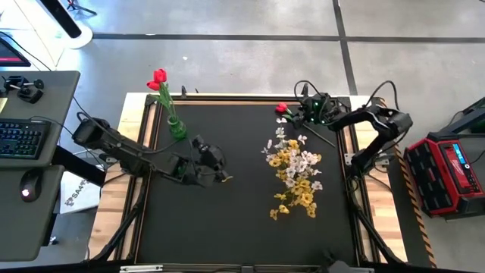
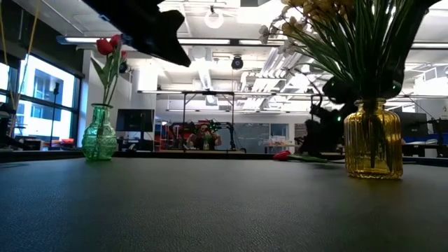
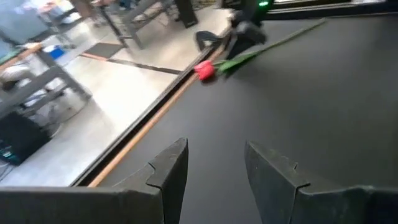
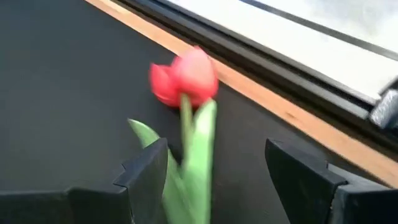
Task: Sort flowers into vase by color
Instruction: Put the red flower into the green vase
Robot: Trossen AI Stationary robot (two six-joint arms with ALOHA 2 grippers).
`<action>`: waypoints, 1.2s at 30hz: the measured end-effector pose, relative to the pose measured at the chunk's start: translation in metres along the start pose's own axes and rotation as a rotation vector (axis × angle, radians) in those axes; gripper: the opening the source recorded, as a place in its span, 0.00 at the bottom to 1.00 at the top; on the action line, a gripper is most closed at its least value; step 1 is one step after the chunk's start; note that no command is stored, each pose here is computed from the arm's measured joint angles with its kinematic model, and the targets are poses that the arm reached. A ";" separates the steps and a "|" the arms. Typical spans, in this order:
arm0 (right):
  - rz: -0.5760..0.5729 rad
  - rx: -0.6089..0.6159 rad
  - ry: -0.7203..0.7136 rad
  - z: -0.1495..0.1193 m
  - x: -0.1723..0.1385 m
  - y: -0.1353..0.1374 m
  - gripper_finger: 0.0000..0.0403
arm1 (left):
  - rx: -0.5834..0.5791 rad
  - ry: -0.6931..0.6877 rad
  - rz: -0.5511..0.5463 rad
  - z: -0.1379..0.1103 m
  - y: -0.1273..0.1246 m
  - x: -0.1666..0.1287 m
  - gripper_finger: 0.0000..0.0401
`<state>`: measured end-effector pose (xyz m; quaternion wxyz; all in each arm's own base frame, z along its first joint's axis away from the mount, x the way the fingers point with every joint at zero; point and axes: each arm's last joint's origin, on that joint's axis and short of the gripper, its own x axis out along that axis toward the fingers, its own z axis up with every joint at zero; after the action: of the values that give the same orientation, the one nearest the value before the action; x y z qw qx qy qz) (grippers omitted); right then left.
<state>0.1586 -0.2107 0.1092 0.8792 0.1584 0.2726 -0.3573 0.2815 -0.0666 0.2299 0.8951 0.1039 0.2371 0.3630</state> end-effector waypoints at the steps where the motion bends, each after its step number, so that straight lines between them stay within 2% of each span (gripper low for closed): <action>1: -0.020 -0.004 0.010 0.000 0.002 0.000 0.63 | 0.005 0.003 -0.017 0.001 0.000 0.002 0.36; 4: -0.027 -0.021 -0.012 0.009 0.004 0.001 0.60 | 0.016 0.003 -0.051 0.004 0.002 0.005 0.36; 18: -0.033 -0.108 0.220 0.012 0.009 -0.012 0.41 | 0.011 0.000 -0.089 0.006 0.002 0.006 0.36; 28: -0.022 -0.116 0.265 0.018 0.013 -0.014 0.26 | 0.025 0.007 -0.083 0.005 0.002 0.006 0.36; 31: -0.046 -0.085 0.247 0.019 0.013 -0.014 0.19 | 0.065 0.002 -0.054 0.005 0.003 0.004 0.36; 34: -0.061 -0.065 0.222 0.022 0.014 -0.013 0.07 | 0.092 -0.003 0.047 0.001 0.008 -0.006 0.36; 36: -0.064 -0.064 0.196 0.025 0.012 -0.013 0.02 | 0.100 0.000 0.105 -0.003 0.014 -0.015 0.36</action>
<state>0.1660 -0.2383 0.1211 0.8411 0.1555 0.3734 -0.3590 0.2621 -0.0675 0.2372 0.8686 0.1607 0.2491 0.3970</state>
